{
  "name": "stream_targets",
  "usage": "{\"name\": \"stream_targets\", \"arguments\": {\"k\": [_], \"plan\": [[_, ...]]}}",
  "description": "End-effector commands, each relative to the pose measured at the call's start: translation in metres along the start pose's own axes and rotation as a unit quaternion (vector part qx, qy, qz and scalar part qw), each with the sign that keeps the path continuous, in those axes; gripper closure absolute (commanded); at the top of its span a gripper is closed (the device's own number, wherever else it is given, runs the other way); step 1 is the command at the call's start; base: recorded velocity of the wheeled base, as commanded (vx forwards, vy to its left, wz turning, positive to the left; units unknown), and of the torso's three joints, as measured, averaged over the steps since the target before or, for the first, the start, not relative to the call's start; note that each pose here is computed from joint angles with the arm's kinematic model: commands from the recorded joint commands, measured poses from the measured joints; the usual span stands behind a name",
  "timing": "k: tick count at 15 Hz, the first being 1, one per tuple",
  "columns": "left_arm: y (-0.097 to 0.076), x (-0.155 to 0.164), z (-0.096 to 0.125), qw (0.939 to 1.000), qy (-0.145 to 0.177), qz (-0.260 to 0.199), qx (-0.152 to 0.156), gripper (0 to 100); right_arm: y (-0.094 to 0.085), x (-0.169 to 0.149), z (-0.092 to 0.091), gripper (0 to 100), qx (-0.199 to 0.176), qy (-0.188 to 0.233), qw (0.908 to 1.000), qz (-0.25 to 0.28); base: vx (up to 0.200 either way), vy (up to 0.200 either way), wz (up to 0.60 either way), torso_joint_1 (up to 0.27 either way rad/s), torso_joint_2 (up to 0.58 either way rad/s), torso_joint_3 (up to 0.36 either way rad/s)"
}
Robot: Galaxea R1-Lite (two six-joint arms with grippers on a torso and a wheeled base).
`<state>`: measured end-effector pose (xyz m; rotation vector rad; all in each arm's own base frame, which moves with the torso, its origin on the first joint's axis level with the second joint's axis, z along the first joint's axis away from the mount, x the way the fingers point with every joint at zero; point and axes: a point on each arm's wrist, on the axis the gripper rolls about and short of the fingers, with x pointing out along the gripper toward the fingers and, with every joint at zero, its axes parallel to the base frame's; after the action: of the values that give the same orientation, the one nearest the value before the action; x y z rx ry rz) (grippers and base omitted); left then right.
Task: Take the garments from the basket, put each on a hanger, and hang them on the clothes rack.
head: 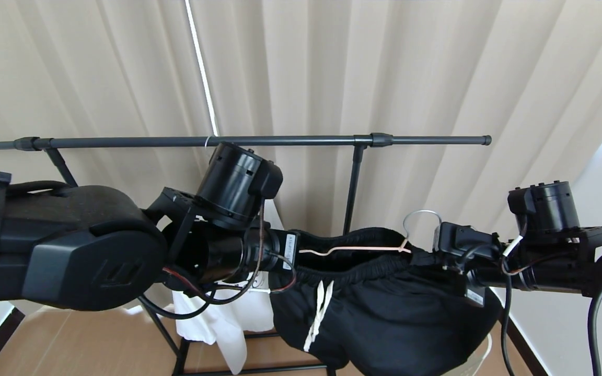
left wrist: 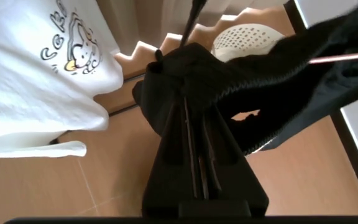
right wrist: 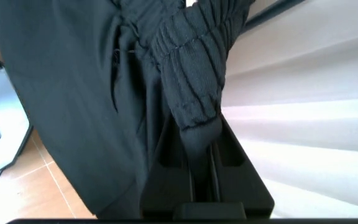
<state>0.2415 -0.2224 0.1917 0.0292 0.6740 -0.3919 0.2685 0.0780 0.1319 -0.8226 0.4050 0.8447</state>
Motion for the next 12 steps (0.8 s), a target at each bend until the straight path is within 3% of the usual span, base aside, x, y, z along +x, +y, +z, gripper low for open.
{"name": "stream_targets", "arguments": {"k": [1,3,5,7,10,12], "plan": [[-0.009,0.004,-0.003,0.9999,0.006,-0.009,0.007,100,0.0,0.0,0.001,100,-0.002,-0.002,1.0,0.0,0.0,0.0,0.0,0.0,0.0,0.0],[-0.016,0.001,-0.005,0.9996,0.019,-0.015,0.015,100,-0.002,0.004,0.011,100,0.026,-0.008,0.9996,-0.006,0.0,0.0,0.0,0.0,0.0,0.0],[-0.023,0.0,0.002,0.9995,0.02,-0.022,-0.011,100,-0.001,0.01,0.019,100,0.054,0.003,0.9984,-0.016,0.0,0.0,0.0,0.0,0.0,0.0],[-0.026,-0.004,0.011,0.9969,0.037,-0.049,-0.048,100,0.004,0.013,0.035,100,0.096,-0.014,0.9952,-0.009,0.0,0.0,0.0,0.0,0.0,0.0],[-0.029,-0.003,0.018,0.9935,0.039,-0.064,-0.086,100,0.009,0.013,0.039,100,0.101,-0.016,0.9947,-0.006,0.0,0.0,0.0,0.0,0.0,0.0],[-0.03,-0.008,0.027,0.9927,0.025,-0.071,-0.094,100,0.014,0.018,0.039,100,0.097,0.006,0.9952,-0.014,0.0,0.0,0.0,0.0,0.0,0.0]]}}
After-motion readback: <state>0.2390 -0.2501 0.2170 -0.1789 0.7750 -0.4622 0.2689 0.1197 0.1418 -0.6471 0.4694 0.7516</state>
